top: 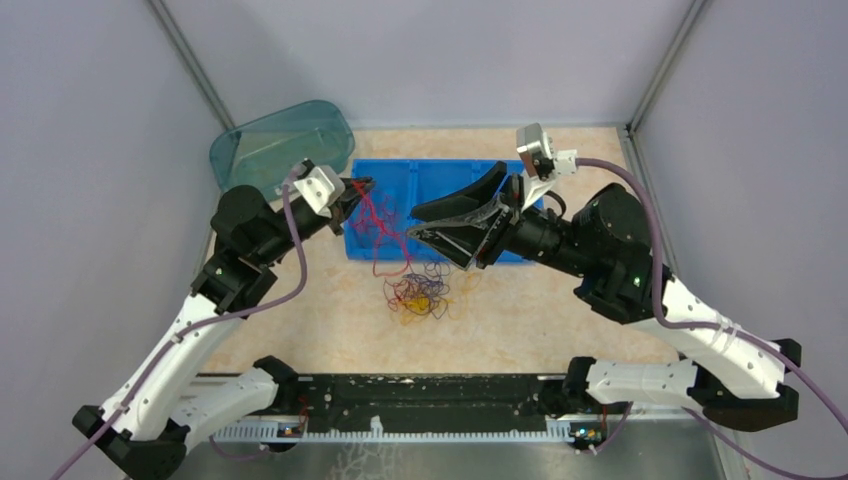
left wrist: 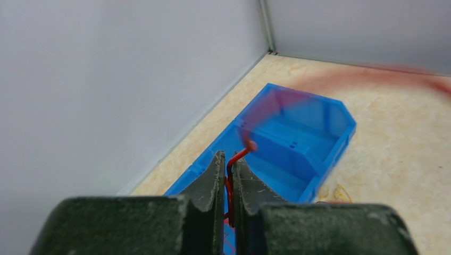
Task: Untangle the cables
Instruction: Untie the cable.
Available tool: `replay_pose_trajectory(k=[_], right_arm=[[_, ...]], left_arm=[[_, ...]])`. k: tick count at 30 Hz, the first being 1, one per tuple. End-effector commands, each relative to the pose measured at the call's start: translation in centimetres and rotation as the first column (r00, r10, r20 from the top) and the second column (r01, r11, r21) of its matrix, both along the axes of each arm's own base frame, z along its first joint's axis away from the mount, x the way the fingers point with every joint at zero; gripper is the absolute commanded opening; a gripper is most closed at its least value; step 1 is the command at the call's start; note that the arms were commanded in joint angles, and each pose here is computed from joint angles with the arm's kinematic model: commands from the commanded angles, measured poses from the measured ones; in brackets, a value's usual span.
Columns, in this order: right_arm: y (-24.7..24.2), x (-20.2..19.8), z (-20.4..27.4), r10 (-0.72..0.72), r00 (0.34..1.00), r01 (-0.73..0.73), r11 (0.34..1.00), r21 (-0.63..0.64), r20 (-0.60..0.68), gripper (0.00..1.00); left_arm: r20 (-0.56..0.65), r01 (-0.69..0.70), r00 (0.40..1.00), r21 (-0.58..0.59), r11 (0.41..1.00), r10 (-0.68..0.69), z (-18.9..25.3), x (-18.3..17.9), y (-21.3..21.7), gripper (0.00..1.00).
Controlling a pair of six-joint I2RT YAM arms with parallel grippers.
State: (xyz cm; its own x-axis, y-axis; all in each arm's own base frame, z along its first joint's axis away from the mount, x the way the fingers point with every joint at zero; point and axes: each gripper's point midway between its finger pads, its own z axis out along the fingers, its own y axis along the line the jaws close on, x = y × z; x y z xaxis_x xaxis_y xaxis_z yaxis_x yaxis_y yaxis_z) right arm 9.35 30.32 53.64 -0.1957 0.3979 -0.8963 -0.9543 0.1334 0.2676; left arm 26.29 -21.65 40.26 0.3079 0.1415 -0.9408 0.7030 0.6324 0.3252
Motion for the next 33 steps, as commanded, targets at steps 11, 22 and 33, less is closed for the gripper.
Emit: replay_pose_trajectory(k=[11,22,33], right_arm=[[-6.7,0.1,0.1,-0.169,0.986,0.167,0.982,0.087,0.014,0.49],[-1.2,2.0,-5.2,-0.124,0.984,0.12,0.992,-0.041,-0.128,0.52],[6.2,3.0,-8.2,0.015,0.965,-0.032,0.997,-0.064,-0.26,0.56]], left_arm=[[-0.017,0.324,0.943,-0.17,0.931,-0.331,6.3,-6.6,-2.5,0.01],[-0.022,0.387,0.917,-0.196,0.901,-0.398,7.9,-8.0,-2.9,0.01],[-0.013,0.373,0.924,-0.192,0.908,-0.383,8.0,-7.9,-2.6,0.01]])
